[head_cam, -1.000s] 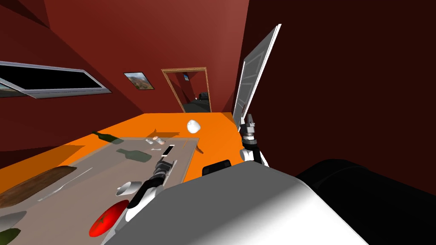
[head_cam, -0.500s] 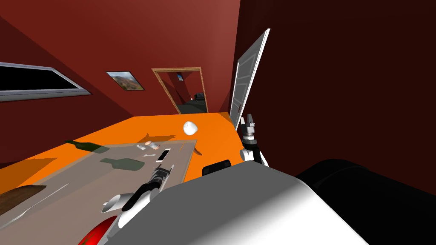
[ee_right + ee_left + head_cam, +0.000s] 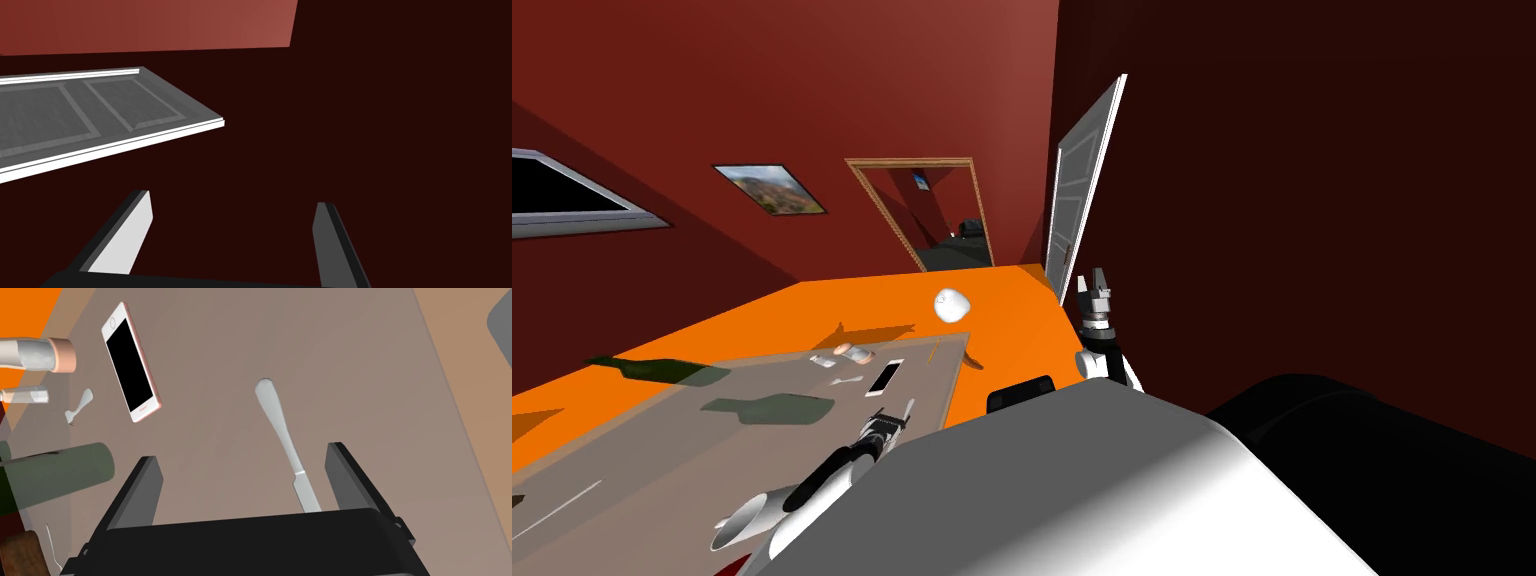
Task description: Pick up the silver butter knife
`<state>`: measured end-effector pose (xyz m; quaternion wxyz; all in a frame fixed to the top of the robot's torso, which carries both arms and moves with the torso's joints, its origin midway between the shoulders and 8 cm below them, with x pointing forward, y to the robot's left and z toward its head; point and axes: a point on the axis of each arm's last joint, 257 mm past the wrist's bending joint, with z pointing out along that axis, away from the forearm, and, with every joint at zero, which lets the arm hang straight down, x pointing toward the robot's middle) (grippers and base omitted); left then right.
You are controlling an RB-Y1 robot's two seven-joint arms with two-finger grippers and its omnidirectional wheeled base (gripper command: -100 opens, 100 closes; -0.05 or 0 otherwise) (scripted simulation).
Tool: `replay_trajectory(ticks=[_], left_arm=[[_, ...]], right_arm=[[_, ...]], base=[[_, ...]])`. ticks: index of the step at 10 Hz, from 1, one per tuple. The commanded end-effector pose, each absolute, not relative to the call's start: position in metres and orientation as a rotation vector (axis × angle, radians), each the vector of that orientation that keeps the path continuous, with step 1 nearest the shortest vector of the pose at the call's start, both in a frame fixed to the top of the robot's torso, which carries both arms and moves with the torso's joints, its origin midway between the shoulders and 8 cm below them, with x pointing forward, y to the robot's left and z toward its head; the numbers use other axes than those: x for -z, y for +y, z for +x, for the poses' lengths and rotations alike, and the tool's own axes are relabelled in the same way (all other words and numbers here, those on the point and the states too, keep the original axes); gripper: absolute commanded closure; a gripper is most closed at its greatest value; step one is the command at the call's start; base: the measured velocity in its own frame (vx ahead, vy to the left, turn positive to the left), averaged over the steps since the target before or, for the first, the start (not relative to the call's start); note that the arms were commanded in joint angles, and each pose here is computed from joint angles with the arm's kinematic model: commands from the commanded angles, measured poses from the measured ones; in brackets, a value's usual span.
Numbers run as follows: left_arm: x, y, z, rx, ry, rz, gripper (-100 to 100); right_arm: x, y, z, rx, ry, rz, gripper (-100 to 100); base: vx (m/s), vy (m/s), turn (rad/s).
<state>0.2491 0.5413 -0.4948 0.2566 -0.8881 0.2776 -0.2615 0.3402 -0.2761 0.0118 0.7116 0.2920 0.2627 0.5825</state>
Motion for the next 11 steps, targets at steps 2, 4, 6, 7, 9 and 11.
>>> replay_trajectory(ticks=[2,4,6,7,9,11], left_arm=[[0.510,0.552,0.230,0.638,0.687,-2.503,-100],[0.520,0.557,0.215,0.589,0.634,-2.575,-100],[0.534,0.564,0.193,0.519,0.566,-2.650,-100],[0.538,0.566,0.186,0.500,0.558,-2.658,-100],[0.542,0.568,0.178,0.471,0.504,-2.710,-100],[0.553,0.571,0.154,0.400,0.430,-2.774,-100]], right_arm=[[-0.012,-0.276,0.340,-1.292,0.582,0.647,0],[-0.012,-0.276,0.340,-1.292,0.582,0.647,0],[-0.012,-0.276,0.340,-1.292,0.582,0.647,0],[-0.012,-0.276,0.340,-1.292,0.582,0.647,0],[-0.012,-0.276,0.340,-1.292,0.582,0.647,0],[-0.012,-0.276,0.340,-1.292,0.582,0.647,0]], base=[[0.013,0.012,-0.066],[0.024,0.022,-0.119],[0.029,0.024,-0.103],[0.032,0.023,-0.068],[0.018,0.014,-0.048],[0.031,0.026,-0.104]])
